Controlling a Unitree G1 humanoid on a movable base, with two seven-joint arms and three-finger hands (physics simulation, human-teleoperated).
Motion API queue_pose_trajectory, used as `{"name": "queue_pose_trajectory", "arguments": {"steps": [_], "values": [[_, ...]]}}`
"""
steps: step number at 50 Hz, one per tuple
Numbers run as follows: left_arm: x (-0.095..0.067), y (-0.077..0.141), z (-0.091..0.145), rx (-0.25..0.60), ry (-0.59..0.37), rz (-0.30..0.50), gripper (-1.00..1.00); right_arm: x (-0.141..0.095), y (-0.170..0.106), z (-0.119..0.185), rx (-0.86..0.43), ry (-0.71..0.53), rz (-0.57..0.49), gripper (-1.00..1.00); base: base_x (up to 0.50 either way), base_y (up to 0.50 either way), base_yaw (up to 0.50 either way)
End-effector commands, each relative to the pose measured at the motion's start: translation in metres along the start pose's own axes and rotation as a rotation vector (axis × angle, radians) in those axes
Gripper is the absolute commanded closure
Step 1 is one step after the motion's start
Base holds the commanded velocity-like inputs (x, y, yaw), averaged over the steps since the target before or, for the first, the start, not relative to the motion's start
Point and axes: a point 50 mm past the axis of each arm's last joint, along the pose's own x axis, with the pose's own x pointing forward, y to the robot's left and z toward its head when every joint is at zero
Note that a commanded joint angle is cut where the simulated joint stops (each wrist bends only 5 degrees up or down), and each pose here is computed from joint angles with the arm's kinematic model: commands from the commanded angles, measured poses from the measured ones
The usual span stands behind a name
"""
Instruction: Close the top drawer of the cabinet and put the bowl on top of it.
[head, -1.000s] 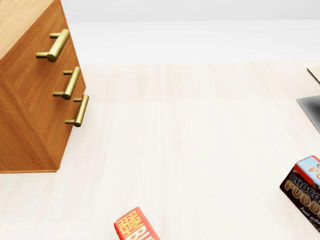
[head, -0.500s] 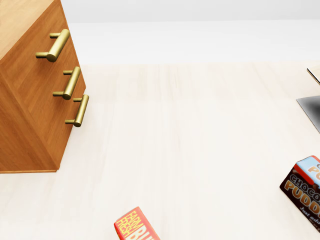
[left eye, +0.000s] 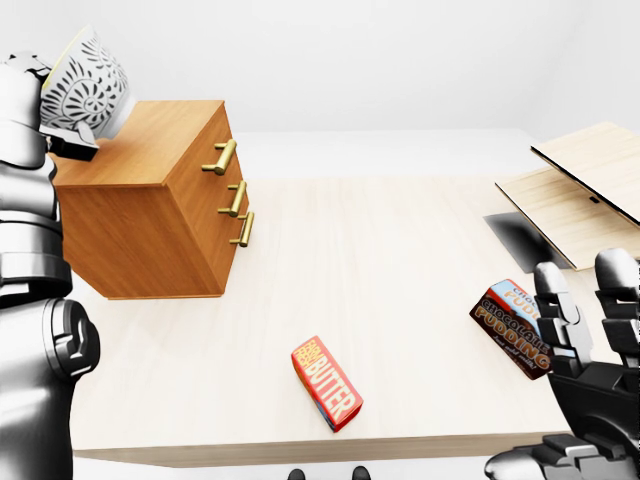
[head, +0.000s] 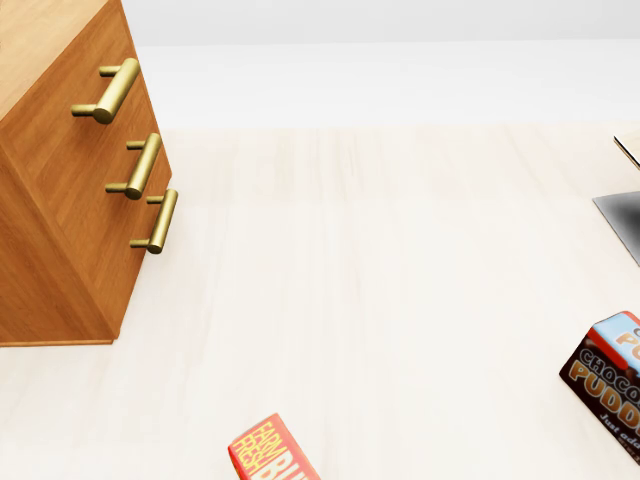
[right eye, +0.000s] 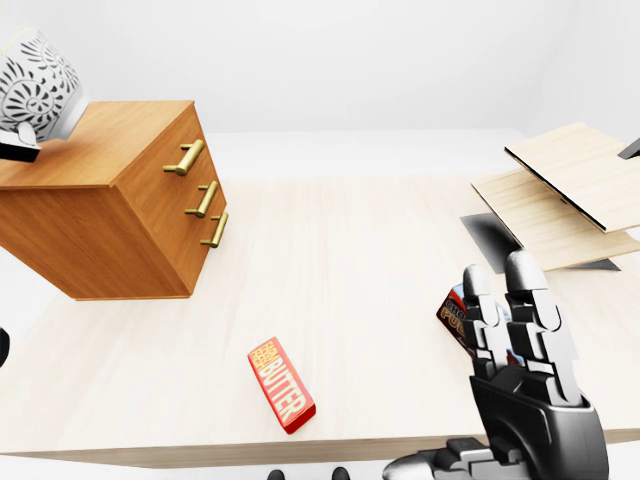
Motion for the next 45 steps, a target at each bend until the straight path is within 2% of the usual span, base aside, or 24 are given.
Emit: {"name": "queue_pose_trajectory", "arguments": {"steps": [1, 14, 40, 41, 42, 43, 45], "values": [[0.002, -0.002, 0.002, 0.062, 0.022, 0.005, 1.00, 0.000, 0.001, -0.003, 0.011, 0.014, 0.005, -1.00, 0.00, 0.00, 0.00], [0.002, -0.009, -0.004, 0.115, 0.054, -0.021, 1.00, -0.001, 0.000, 0.000, 0.011, 0.001, -0.002, -1.00, 0.00, 0.00, 0.00], [0.001, -0.021, -0.005, 0.178, 0.058, -0.046, 1.00, -0.001, -0.001, 0.001, 0.005, -0.003, -0.004, -1.00, 0.00, 0.00, 0.00], [0.002, -0.020, -0.004, 0.181, 0.053, -0.041, 0.83, -0.001, -0.001, 0.001, 0.004, -0.003, -0.004, -1.00, 0.00, 0.00, 0.00], [0.002, -0.020, -0.003, 0.181, 0.053, -0.040, 0.83, -0.001, -0.001, 0.001, 0.004, -0.003, -0.004, -1.00, 0.00, 0.00, 0.00], [0.002, -0.020, -0.003, 0.193, 0.049, -0.038, -1.00, -0.002, -0.001, 0.001, 0.004, -0.002, -0.004, -1.00, 0.00, 0.00, 0.00], [0.002, -0.018, -0.001, 0.200, 0.044, -0.027, -1.00, -0.002, -0.001, 0.002, 0.003, -0.003, -0.005, -1.00, 0.00, 0.00, 0.00]]}}
